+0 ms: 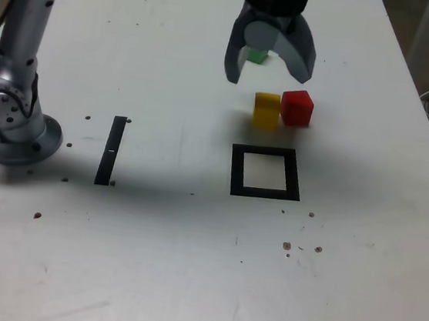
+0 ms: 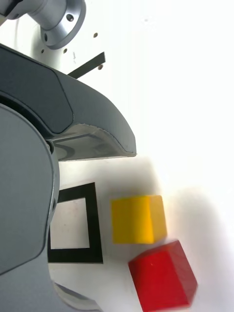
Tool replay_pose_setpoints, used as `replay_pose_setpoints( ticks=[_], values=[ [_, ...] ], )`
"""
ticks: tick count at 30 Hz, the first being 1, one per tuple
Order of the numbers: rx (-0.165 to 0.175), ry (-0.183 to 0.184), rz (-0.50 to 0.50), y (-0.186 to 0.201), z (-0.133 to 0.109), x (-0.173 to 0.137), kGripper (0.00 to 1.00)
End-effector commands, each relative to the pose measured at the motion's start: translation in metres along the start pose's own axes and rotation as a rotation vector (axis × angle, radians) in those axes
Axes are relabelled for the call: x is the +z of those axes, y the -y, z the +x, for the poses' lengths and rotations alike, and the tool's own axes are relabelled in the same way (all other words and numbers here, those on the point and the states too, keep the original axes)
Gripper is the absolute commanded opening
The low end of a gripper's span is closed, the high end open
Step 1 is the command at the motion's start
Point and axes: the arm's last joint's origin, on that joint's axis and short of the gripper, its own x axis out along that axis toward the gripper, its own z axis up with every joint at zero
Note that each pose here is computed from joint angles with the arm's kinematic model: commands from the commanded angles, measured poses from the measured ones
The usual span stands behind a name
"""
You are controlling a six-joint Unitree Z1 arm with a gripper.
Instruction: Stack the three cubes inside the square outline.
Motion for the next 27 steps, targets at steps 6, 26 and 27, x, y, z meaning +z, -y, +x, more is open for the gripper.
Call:
replay_pose_setpoints(
  ticks=[6, 26, 27],
  values=[
    [0.006, -0.004, 0.044, -0.020, 0.006, 0.022, 0.99],
    [0.050, -0.015, 0.237, -0.044, 0.014, 0.055, 0.98],
    [0.051, -0.010, 0.266, -0.045, 0.014, 0.055, 0.98]
  ],
)
